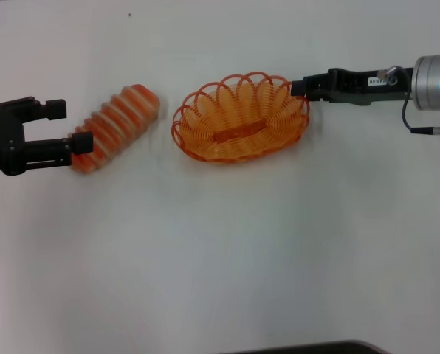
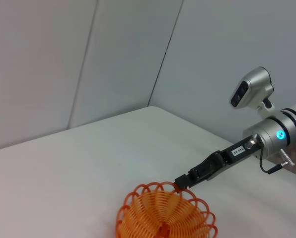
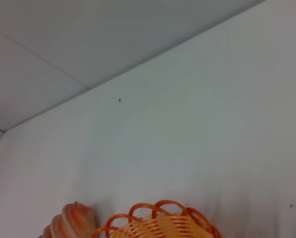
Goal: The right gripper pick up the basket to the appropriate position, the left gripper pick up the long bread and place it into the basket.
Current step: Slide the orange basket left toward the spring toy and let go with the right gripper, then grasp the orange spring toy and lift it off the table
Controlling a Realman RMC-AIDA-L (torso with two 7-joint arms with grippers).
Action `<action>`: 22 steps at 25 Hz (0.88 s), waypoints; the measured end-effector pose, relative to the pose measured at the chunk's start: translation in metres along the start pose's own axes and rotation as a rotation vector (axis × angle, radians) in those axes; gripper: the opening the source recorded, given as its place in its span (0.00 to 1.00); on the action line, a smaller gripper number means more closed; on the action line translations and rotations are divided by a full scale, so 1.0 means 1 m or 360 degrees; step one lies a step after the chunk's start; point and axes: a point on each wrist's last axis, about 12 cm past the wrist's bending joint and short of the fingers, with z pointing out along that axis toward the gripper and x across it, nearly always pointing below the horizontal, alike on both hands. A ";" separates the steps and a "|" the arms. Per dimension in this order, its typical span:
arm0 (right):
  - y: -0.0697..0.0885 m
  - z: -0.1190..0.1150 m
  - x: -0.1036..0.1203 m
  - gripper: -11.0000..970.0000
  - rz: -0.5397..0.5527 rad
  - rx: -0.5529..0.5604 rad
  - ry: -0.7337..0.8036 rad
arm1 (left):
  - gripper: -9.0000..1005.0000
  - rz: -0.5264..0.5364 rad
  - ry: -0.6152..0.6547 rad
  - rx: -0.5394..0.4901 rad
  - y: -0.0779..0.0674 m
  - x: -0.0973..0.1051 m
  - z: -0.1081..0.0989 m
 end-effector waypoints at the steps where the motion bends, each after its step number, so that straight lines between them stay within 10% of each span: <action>1: 0.000 -0.001 -0.002 0.18 -0.0004 0.0000 -0.0012 | 0.84 0.0000 0.0000 -0.0002 0.000 0.000 0.000; 6: 0.001 -0.025 -0.022 0.49 -0.0111 -0.0058 -0.0165 | 0.85 -0.0001 -0.0005 -0.0001 0.000 0.000 0.001; 10: 0.017 -0.050 -0.032 0.69 -0.0519 -0.0261 -0.0262 | 0.84 -0.0008 -0.0008 -0.0006 0.000 -0.001 0.002; 17: 0.029 -0.073 -0.005 0.76 -0.1327 -0.0464 -0.0160 | 0.84 -0.0096 0.0022 -0.0091 0.008 -0.009 0.010; 22: 0.023 -0.076 0.008 0.75 -0.1434 -0.0475 0.0011 | 0.84 -0.0144 0.0327 -0.0249 0.013 -0.024 0.034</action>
